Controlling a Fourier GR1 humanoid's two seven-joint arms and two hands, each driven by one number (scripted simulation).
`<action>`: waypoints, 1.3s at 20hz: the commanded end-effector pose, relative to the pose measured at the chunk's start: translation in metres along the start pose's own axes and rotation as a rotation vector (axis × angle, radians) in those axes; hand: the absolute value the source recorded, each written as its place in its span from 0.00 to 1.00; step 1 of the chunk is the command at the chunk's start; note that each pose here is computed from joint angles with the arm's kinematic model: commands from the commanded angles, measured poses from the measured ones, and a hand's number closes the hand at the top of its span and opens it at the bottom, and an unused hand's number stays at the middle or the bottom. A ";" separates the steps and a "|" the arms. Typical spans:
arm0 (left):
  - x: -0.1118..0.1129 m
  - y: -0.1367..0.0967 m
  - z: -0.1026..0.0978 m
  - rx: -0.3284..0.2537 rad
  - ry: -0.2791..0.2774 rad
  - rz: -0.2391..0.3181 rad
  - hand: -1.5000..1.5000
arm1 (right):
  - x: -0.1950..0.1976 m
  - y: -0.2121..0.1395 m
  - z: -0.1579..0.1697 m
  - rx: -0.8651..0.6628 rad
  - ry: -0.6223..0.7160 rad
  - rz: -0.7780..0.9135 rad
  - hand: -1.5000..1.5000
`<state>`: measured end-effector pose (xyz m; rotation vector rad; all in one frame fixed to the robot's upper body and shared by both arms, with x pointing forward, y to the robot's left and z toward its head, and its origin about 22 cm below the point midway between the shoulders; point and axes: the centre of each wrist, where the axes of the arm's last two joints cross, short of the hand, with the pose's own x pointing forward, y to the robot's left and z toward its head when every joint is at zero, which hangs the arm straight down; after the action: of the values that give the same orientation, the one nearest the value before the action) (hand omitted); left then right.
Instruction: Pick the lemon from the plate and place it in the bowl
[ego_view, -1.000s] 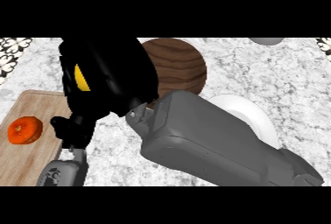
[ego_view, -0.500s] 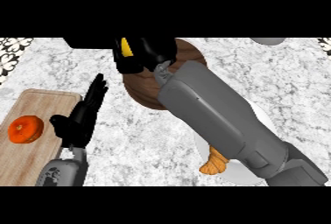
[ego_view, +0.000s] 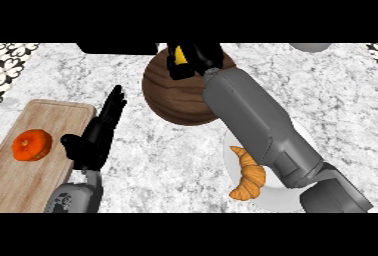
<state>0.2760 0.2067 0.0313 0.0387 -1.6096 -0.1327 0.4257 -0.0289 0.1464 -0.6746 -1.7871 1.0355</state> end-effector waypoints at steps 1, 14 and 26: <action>0.006 0.000 0.000 0.004 -0.010 0.003 0.50 | -0.023 0.016 0.001 0.094 0.096 -0.103 1.00; -0.015 0.017 -0.002 0.000 0.021 -0.010 0.50 | -0.058 0.002 0.001 0.035 -0.117 -0.445 0.00; 0.020 0.006 -0.009 0.015 0.018 0.009 0.50 | -0.097 -0.058 -0.003 0.007 -0.002 -0.706 0.00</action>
<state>0.2787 0.2130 0.0374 0.0492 -1.5970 -0.1250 0.4628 -0.1070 0.1442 -0.0733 -1.8497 0.5924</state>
